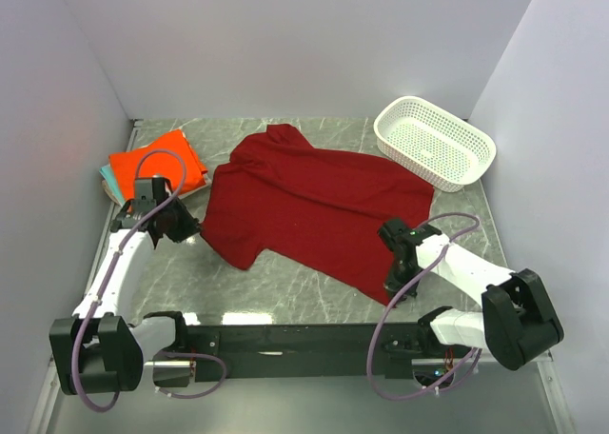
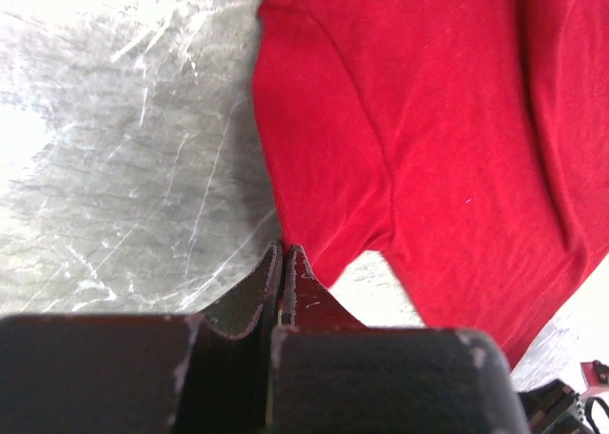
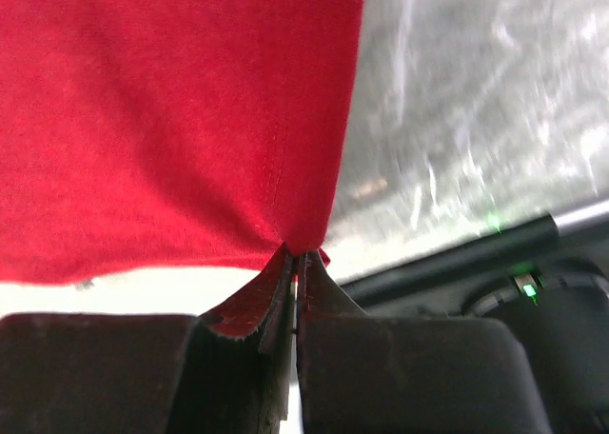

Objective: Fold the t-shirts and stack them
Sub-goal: Flatten the tshirt out, then fold the tshirt

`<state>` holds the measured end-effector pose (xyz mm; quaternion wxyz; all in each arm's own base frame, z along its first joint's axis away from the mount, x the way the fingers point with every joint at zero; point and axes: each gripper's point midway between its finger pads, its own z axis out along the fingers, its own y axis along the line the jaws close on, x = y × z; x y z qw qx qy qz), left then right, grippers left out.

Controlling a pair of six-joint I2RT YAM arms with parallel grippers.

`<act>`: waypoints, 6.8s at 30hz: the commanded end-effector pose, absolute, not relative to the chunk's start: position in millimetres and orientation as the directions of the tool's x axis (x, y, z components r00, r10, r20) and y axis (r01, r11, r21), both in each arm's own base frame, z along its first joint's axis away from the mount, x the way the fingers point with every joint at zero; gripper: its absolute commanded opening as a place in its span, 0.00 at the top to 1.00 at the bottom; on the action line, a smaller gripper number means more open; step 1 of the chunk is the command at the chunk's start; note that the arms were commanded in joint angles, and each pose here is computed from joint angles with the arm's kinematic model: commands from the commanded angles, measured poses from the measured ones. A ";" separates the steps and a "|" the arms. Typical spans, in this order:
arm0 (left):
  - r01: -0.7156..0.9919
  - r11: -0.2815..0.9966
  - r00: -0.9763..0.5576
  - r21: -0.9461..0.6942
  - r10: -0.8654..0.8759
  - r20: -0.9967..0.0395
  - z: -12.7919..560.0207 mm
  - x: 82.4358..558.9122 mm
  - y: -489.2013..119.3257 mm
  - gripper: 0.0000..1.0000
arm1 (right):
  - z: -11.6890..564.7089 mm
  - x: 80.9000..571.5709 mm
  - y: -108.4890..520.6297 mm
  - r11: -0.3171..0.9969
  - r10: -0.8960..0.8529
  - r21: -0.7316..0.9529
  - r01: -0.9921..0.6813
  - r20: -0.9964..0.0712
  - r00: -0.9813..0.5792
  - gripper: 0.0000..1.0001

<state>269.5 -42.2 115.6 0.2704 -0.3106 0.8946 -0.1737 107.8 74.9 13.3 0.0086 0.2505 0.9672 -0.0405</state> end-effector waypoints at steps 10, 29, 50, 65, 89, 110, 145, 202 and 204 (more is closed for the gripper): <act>-0.496 0.750 -0.602 -0.437 -0.660 -0.449 163.4 239.6 -25.7 1.00 | 76.3 85.5 76.2 0.928 0.365 -0.096 0.360 0.039 -0.930 1.00; -0.540 0.774 -0.613 -0.331 -0.631 -0.476 167.4 167.3 -11.5 1.00 | 80.7 31.7 85.6 0.951 0.308 -0.074 0.300 0.138 -0.941 1.00; -0.250 0.858 -0.688 -0.450 -0.484 -0.541 190.1 276.9 -40.4 1.00 | 61.7 91.9 97.8 0.889 0.437 0.109 0.445 0.094 -0.895 1.00; -0.075 0.853 -0.686 -0.517 -0.420 -0.594 212.7 361.1 -63.0 1.00 | 67.3 148.8 62.9 0.845 0.514 0.147 0.514 0.042 -0.857 1.00; -0.014 0.855 -0.714 -0.518 -0.371 -0.594 201.9 453.8 -92.7 1.00 | 60.5 199.0 21.9 0.786 0.602 0.159 0.598 0.024 -0.798 1.00; -0.057 0.847 -0.739 -0.528 -0.392 -0.548 173.1 496.9 -100.8 1.00 | 52.9 240.5 5.6 0.783 0.613 0.127 0.609 0.011 -0.790 1.00; -0.169 0.847 -0.832 -0.503 -0.396 -0.389 68.7 410.5 -127.4 0.25 | 64.4 264.5 117.0 0.922 0.344 0.219 0.321 -0.076 -0.936 0.39; -0.132 0.873 -0.869 -0.470 -0.330 -0.368 67.4 405.9 -164.4 0.51 | 87.7 265.3 106.9 0.913 0.398 0.174 0.368 -0.188 -0.898 0.42; -0.142 0.880 -0.873 -0.454 -0.327 -0.361 64.3 405.1 -163.7 0.54 | 85.0 261.5 110.2 0.916 0.391 0.176 0.361 -0.183 -0.902 0.42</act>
